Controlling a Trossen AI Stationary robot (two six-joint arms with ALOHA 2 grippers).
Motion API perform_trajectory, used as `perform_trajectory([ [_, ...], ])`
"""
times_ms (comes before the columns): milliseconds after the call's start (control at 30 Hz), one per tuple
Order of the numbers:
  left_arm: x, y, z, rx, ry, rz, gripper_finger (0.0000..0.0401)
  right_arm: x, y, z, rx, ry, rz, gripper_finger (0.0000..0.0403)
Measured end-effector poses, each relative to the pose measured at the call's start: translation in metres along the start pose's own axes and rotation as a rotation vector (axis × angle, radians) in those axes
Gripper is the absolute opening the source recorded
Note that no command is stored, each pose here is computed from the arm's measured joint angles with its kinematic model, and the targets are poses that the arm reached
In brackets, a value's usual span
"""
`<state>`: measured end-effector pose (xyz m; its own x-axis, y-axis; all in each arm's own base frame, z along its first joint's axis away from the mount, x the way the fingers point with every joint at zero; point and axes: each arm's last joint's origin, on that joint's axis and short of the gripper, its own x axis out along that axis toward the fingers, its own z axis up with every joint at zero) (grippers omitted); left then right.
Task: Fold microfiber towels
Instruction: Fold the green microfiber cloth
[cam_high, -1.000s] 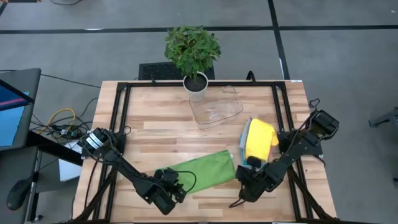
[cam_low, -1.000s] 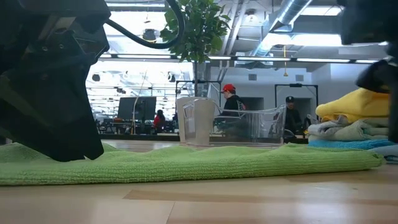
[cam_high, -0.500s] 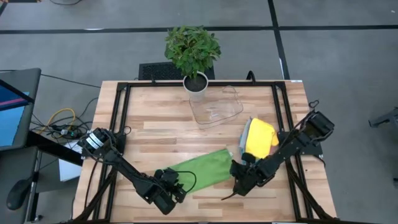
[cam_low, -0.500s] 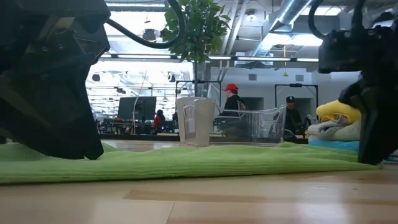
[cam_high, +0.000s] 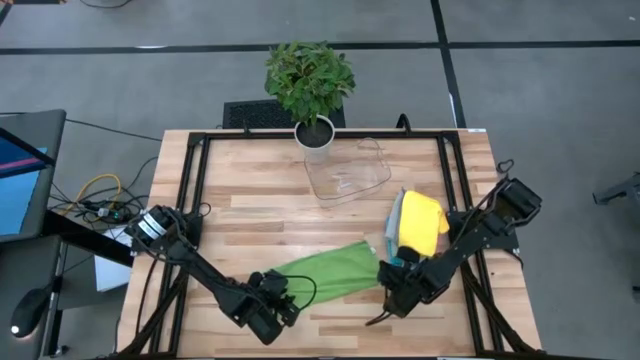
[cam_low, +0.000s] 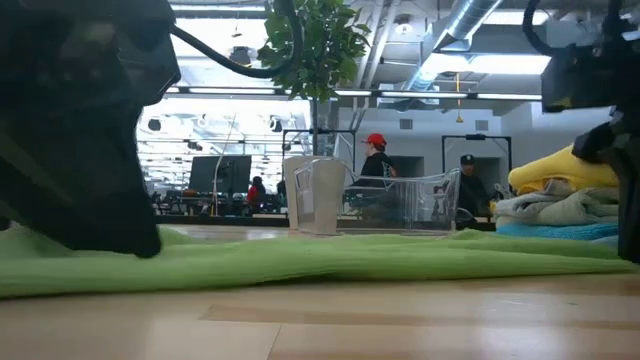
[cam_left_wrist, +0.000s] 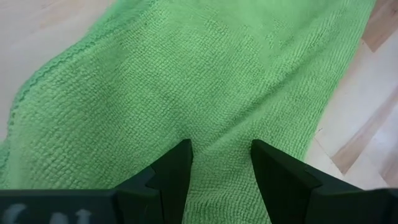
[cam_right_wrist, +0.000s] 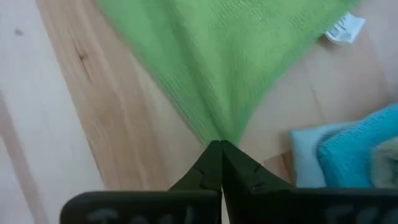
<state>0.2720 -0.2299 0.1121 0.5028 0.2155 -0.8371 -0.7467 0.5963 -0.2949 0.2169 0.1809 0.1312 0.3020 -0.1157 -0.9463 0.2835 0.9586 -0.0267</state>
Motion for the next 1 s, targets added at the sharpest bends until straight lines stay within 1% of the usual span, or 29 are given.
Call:
perform_trajectory([
  [67,-0.001,-0.002,0.000,0.013,0.036,-0.004,0.0166,-0.004,-0.001,0.001,0.015,-0.012,0.009,0.0028],
  [167,-0.005,-0.008,-0.003,0.057,0.079,-0.024,0.0166,-0.018,-0.003,0.005,0.028,-0.073,0.035,0.0030],
  [300,-0.011,-0.015,-0.001,0.125,0.094,-0.023,0.0166,-0.035,-0.011,0.008,0.038,-0.144,0.025,0.0023],
  [367,-0.013,-0.018,0.000,0.144,0.111,-0.011,0.0166,-0.041,-0.010,0.012,0.020,-0.179,0.063,0.0022],
  [467,-0.019,-0.021,0.001,0.189,0.156,0.017,0.0166,-0.043,-0.006,0.017,0.028,-0.207,0.129,0.0028],
  [533,-0.024,-0.023,0.002,0.216,0.192,0.037,0.0166,-0.036,-0.005,0.018,0.069,-0.179,0.124,0.0042],
  [600,-0.028,-0.026,0.004,0.226,0.201,0.054,0.0167,-0.026,-0.005,0.016,0.102,-0.140,0.104,0.0062],
  [633,-0.030,-0.028,0.005,0.226,0.200,0.051,0.0167,-0.021,-0.003,0.017,0.114,-0.132,0.112,0.0073],
  [800,-0.033,-0.033,0.009,0.235,0.195,0.030,0.0167,-0.004,0.009,0.025,0.141,-0.126,0.205,0.0124],
  [900,-0.032,-0.033,0.012,0.223,0.199,0.037,0.0167,0.004,0.008,0.027,0.175,-0.114,0.191,0.0142],
  [1000,-0.031,-0.034,0.013,0.216,0.204,0.035,0.0167,0.011,0.005,0.030,0.203,-0.111,0.166,0.0150],
])
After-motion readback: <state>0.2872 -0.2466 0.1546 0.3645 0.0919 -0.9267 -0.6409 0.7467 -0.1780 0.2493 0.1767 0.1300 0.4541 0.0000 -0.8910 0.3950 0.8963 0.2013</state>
